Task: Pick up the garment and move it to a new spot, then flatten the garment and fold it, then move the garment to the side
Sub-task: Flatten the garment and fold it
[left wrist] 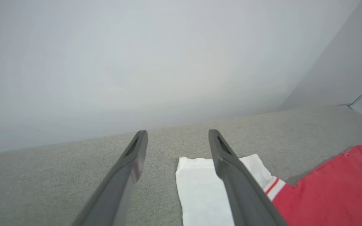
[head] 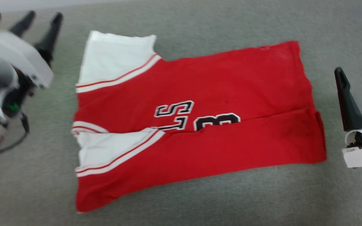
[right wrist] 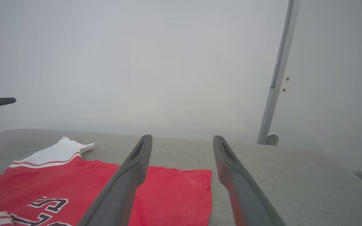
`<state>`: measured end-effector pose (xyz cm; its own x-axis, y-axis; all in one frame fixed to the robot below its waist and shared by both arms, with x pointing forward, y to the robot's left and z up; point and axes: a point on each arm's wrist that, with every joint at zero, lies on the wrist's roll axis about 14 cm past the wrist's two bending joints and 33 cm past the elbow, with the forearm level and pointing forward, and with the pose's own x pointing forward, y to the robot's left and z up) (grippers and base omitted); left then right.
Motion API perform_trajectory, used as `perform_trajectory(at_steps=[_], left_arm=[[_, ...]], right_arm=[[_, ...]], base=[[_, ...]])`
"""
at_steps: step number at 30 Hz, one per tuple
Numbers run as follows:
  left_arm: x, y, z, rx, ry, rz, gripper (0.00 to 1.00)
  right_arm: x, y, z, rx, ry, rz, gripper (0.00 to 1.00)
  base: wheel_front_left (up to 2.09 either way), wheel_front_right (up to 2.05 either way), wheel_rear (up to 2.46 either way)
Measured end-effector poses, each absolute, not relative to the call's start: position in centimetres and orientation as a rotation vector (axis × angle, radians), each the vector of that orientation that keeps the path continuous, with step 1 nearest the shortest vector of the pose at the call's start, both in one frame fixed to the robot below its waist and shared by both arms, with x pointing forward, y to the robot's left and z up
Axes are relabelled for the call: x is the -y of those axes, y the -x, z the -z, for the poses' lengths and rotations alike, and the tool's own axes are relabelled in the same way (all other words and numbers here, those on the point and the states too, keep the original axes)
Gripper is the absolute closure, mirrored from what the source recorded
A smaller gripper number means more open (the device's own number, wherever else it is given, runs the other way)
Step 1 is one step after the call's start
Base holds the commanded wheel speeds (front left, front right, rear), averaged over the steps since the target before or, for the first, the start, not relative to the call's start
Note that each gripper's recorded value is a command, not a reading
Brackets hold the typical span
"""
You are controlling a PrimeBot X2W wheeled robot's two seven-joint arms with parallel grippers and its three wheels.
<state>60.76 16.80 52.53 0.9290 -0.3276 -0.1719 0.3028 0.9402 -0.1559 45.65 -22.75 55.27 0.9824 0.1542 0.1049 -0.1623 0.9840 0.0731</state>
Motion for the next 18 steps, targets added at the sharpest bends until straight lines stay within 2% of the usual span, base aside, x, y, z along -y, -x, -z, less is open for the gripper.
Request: perform_trajectory(at_steps=[3,7,12,15,16,17,18], left_arm=[[-16.1,-63.0,-49.7,-0.344,0.104,0.312,0.00],[-14.0,-63.0,-43.6,-0.688,0.132,0.339,0.00],[-13.0,-63.8,-40.9,-0.920,0.127,0.340,0.00],[-12.4,-64.1,-39.5,-1.002,0.098,0.342,0.00],[-12.2,-64.2,-39.3,-1.021,0.075,0.350,0.16],[-11.8,-64.2,-39.0,-1.039,0.068,0.366,0.53],[-11.6,-64.3,-38.8,-1.050,0.074,0.375,0.76]], right_arm=[[23.5,-45.5,-54.6,0.094,-0.097,-0.132,0.00],[25.3,-44.7,-52.9,0.045,-0.093,-0.075,0.00],[26.6,-44.2,-50.9,-0.011,-0.094,-0.035,0.00],[27.1,-44.3,-50.1,-0.038,-0.084,-0.024,0.00],[27.2,-44.4,-50.0,-0.044,-0.080,-0.023,0.00],[27.3,-44.5,-49.8,-0.052,-0.072,-0.026,0.00],[27.4,-44.6,-49.6,-0.068,-0.066,-0.029,0.00]], base=[[0.00,0.00,0.00],[0.00,0.00,0.00],[0.00,0.00,0.00],[0.00,0.00,0.00],[0.00,0.00,0.00],[0.00,0.00,0.00],[0.00,0.00,0.00]])
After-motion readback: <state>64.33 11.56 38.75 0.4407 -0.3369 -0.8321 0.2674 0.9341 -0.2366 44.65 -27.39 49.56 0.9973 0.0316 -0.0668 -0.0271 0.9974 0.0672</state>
